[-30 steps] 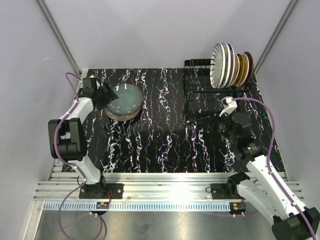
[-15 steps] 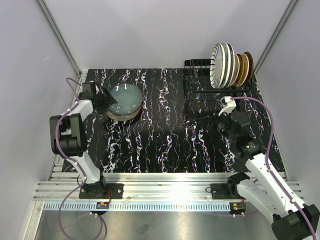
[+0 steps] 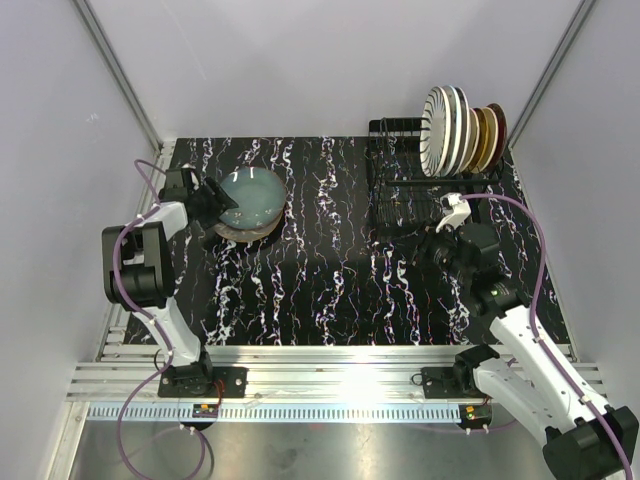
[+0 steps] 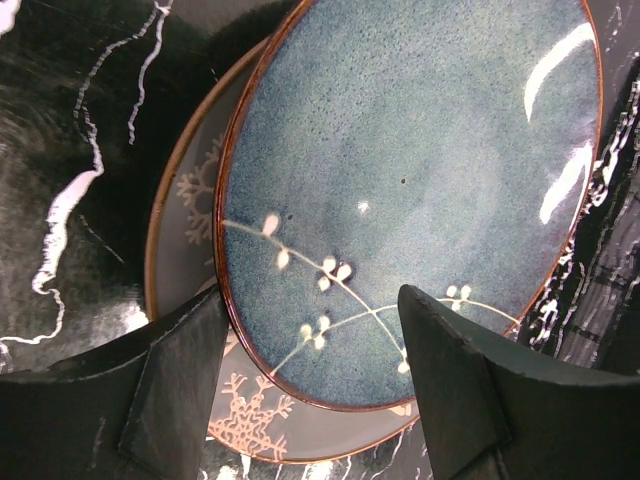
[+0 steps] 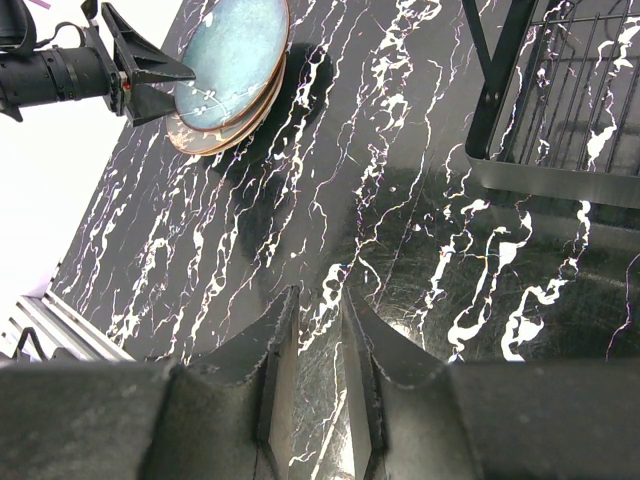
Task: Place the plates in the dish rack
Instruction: Grab a plate with the left arm
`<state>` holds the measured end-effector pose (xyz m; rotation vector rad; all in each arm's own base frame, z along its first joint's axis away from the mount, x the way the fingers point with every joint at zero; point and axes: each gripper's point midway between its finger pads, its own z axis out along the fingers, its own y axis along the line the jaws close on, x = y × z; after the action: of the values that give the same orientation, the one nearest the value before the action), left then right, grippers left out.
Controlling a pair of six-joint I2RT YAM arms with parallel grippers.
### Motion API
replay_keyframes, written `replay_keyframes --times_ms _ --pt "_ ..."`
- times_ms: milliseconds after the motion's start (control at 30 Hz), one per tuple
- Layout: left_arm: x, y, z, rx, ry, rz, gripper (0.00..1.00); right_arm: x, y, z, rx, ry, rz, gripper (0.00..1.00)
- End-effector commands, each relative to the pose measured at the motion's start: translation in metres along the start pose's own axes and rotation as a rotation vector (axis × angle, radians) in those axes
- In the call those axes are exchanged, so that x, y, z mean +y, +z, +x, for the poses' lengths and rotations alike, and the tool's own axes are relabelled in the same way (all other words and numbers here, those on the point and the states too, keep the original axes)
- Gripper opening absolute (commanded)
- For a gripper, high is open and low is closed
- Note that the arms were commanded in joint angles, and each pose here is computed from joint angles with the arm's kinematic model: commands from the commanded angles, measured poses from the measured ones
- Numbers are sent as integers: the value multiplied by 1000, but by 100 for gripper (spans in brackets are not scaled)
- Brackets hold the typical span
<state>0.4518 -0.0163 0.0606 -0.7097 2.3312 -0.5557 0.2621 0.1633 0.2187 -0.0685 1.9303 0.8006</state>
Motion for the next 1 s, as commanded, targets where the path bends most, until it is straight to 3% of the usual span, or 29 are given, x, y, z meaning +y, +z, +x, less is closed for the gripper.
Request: replay_keyframes --times_ms 0,533,700,967 --pt "2 7 16 46 -31 30 70 8 1 -10 -33 -11 -38 30" --pt "12 12 25 72 -50 -1 48 7 0 -7 -32 -9 -36 30" --pt "15 11 26 73 -46 -18 33 7 -1 -6 -27 -5 -37 31" --pt "15 7 24 66 -31 -27 17 16 -1 -3 -5 -7 -88 34"
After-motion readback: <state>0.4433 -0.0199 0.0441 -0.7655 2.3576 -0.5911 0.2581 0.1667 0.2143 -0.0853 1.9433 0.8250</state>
